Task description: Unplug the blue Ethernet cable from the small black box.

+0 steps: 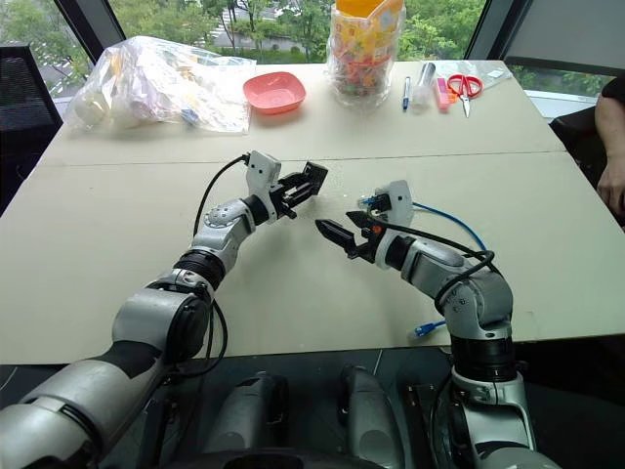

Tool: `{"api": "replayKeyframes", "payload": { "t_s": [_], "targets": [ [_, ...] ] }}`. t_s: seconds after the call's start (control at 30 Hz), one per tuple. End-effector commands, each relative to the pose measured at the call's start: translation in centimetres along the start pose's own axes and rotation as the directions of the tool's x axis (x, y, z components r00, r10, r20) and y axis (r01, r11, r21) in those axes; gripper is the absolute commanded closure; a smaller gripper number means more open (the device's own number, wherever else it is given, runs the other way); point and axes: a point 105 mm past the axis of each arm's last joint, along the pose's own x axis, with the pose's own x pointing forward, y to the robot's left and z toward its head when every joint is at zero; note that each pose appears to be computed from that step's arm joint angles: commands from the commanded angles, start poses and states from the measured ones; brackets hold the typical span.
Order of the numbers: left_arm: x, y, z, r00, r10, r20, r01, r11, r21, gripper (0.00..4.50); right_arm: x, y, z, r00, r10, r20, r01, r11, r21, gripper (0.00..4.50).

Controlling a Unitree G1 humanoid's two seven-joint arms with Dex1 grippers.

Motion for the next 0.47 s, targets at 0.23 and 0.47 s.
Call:
{"api": "replayKeyframes", "payload": {
  "t_s": [0.23,0.47],
  "targets": [
    [-4.4,1.8,3.3,0.991,-0.126,0.054,0.124,0.992,0.028,1.33,-1.5,-1.4,1.7,0.998,-0.021,0.059,0.025,0.998,-0.055,0.0],
    [-10.2,3.0,3.8,0.998,-0.065,-0.003,0.065,0.998,-0.027,1.33,-2.9,-0.6,1.1,0.998,0.055,-0.013,-0.056,0.981,-0.183,0.0]
  ]
}}
